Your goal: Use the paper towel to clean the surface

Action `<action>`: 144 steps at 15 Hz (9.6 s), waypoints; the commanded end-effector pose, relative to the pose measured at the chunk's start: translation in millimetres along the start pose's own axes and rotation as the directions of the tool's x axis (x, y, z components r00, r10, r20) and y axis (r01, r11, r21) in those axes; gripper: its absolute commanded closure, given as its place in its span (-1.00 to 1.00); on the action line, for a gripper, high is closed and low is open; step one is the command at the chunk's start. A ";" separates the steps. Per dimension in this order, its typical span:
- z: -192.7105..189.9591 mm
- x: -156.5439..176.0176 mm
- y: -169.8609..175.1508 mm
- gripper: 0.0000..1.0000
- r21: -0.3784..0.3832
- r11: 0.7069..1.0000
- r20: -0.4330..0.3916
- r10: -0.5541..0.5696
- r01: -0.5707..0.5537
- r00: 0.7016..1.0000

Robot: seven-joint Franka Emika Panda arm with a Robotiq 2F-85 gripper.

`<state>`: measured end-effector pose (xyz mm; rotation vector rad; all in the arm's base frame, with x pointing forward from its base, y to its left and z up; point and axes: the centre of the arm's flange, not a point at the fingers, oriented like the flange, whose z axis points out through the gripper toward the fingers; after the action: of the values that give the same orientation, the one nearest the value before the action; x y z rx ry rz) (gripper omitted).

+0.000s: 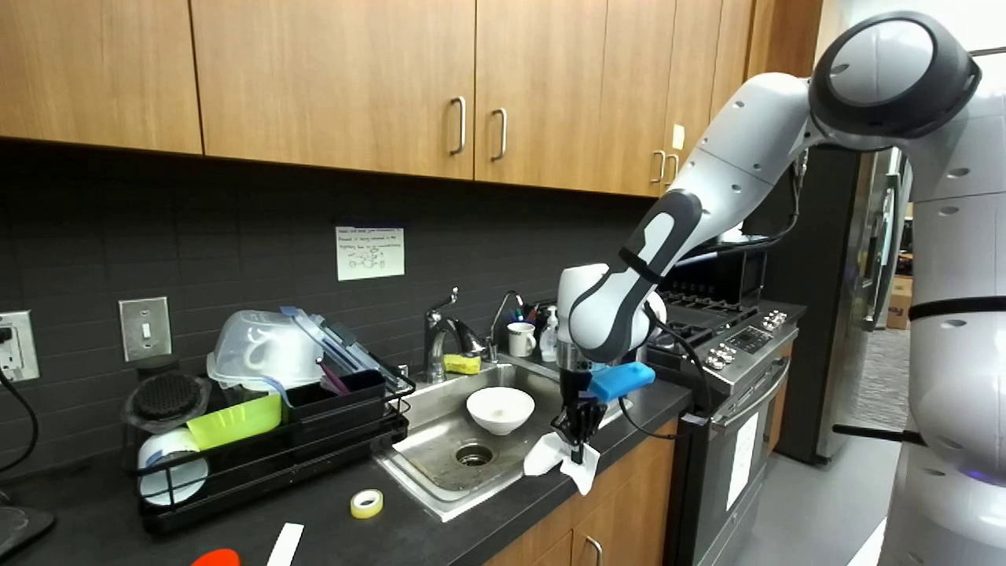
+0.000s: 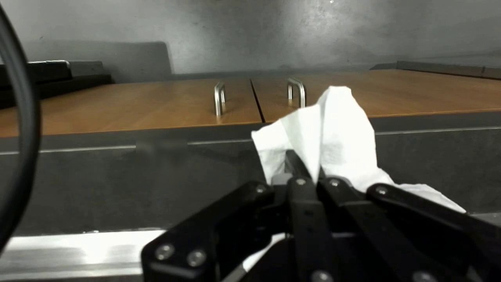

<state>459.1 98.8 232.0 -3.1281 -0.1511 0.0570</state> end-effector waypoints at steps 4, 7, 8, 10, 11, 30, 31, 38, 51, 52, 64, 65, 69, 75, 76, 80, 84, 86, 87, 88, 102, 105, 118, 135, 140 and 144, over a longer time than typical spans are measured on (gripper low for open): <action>5.2 -14.7 37.9 0.99 0.001 0.995 -0.017 0.096 -0.096 0.995; 4.4 -18.4 54.9 0.99 -0.001 0.992 -0.029 0.129 -0.130 0.991; 4.0 -21.0 62.0 0.99 -0.001 0.990 -0.032 0.143 -0.143 0.989; 3.1 -23.7 74.8 0.99 -0.001 0.985 -0.041 0.171 -0.171 0.984; 1.6 -26.4 82.1 0.99 -0.002 0.983 -0.047 0.184 -0.185 0.982; 7.4 -81.9 175.6 0.99 0.052 0.884 -0.067 0.468 -0.465 0.881; 8.4 -84.1 179.8 0.99 0.050 0.878 -0.065 0.478 -0.475 0.876; -7.1 -90.2 183.3 0.99 0.042 0.871 -0.100 0.490 -0.489 0.866; -60.4 -53.2 157.2 0.99 0.044 0.912 -0.243 0.406 -0.408 0.881; -60.9 -50.2 154.9 0.99 0.045 0.915 -0.245 0.399 -0.401 0.884; -42.2 -34.7 141.7 0.99 0.073 0.918 -0.216 0.397 -0.391 0.892; -39.9 -33.5 141.4 0.99 0.079 0.917 -0.214 0.399 -0.392 0.891; -32.2 -25.9 138.3 0.99 0.096 0.913 -0.203 0.409 -0.397 0.890; -24.8 -17.5 134.4 0.99 0.102 0.912 -0.187 0.409 -0.396 0.893; -22.7 -16.1 134.0 0.99 0.101 0.913 -0.182 0.408 -0.395 0.895; -14.9 -11.8 132.2 0.99 0.102 0.913 -0.164 0.407 -0.395 0.898; -8.1 -8.1 129.9 0.99 0.116 0.909 -0.149 0.415 -0.401 0.898; -5.0 -5.8 128.7 0.99 0.124 0.907 -0.144 0.418 -0.403 0.897; -4.5 -5.6 127.6 0.99 0.128 0.906 -0.140 0.419 -0.403 0.897; -3.5 -4.7 127.2 0.99 0.132 0.905 -0.139 0.420 -0.404 0.897; 1.4 10.7 103.4 0.99 0.153 0.919 -0.113 0.383 -0.364 0.917; 4.3 5.7 97.0 0.99 0.156 0.923 -0.097 0.369 -0.352 0.924; 8.5 8.9 38.8 0.99 0.182 0.956 -0.055 0.245 -0.232 0.968; 5.3 -8.1 77.2 0.99 0.156 0.944 -0.056 0.303 -0.292 0.951; 1.8 -26.6 128.7 0.99 0.146 0.907 -0.064 0.407 -0.395 0.911; -0.3 -36.4 152.3 0.99 0.144 0.884 -0.066 0.456 -0.444 0.887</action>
<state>452.2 -42.9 231.6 -2.9498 0.5337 -0.0752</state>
